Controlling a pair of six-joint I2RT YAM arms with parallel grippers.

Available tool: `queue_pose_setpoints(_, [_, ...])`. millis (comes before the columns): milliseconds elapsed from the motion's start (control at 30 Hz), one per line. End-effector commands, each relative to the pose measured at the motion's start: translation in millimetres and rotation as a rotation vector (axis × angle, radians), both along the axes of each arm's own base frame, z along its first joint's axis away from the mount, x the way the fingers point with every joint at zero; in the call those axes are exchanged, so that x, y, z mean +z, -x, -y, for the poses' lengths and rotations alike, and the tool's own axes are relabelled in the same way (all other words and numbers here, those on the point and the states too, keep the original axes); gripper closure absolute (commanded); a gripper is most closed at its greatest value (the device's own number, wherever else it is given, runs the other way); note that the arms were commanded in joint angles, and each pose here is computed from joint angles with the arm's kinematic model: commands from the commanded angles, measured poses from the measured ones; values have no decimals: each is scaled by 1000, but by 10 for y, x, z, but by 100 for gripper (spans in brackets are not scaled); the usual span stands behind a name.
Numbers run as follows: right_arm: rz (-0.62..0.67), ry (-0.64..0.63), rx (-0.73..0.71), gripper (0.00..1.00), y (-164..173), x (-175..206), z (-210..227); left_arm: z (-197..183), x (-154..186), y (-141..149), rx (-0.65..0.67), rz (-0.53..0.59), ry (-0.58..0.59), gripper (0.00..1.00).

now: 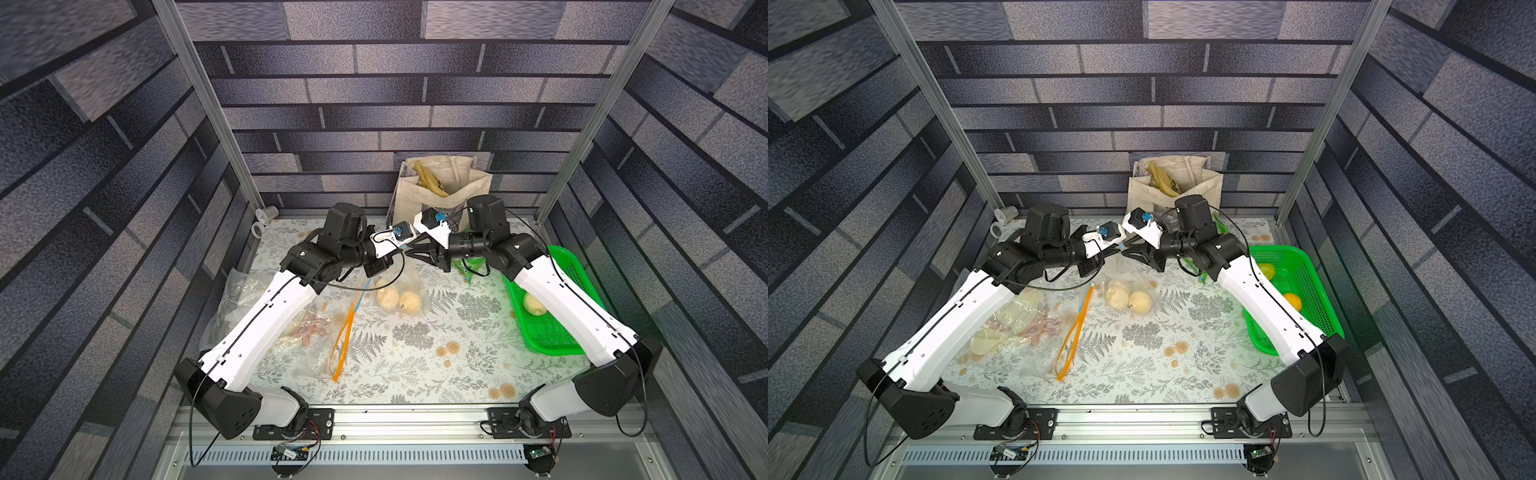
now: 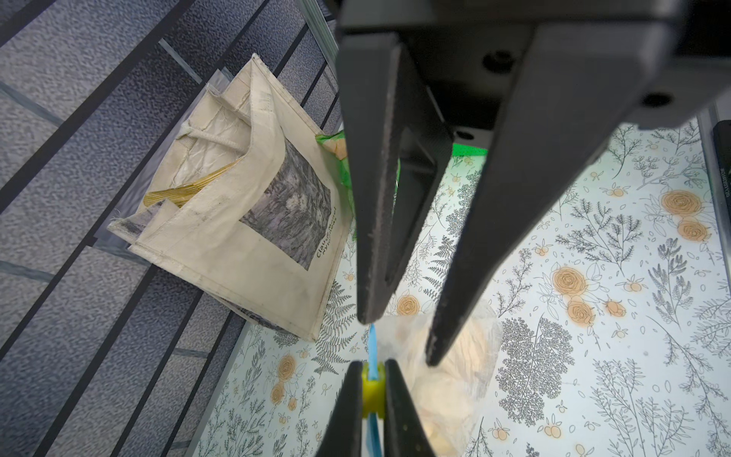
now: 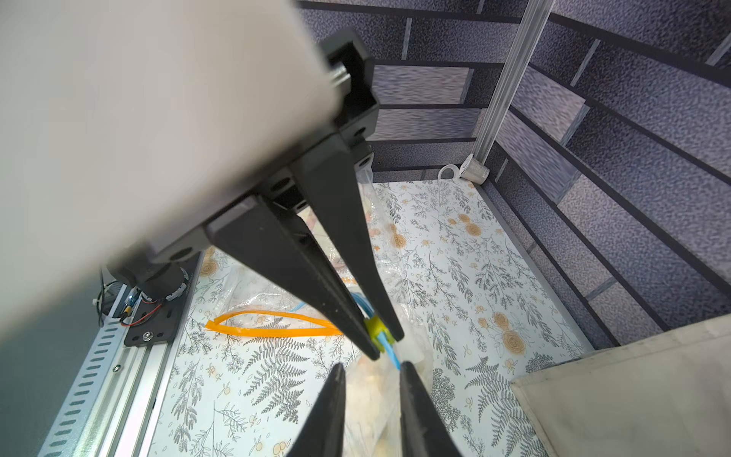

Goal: Open the zip-top bag and take out the pear
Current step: Unzip the zipper on the zipper food storage bag.

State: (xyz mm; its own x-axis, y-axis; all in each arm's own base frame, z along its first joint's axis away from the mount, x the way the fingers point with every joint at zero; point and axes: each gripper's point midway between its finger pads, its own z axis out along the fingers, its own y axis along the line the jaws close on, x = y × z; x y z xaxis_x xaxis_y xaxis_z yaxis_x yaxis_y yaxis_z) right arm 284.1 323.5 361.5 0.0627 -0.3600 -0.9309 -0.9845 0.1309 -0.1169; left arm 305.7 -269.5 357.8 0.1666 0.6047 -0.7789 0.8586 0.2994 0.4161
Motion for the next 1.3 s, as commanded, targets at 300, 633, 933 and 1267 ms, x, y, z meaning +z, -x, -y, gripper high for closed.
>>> queue_pose_setpoints(300, [33,-36,34,79,0,59,-81,28,90,136,-74,12,27,100])
queue_pose_setpoints(633, [-13,-60,18,84,-37,30,-108,11,103,130,-60,22,43,99])
queue_pose_setpoints(933, [-48,-91,28,79,44,6,-80,-40,102,102,-38,20,50,98])
queue_pose_setpoints(1267, [-62,-121,14,84,23,12,-74,-42,142,143,-48,25,71,98])
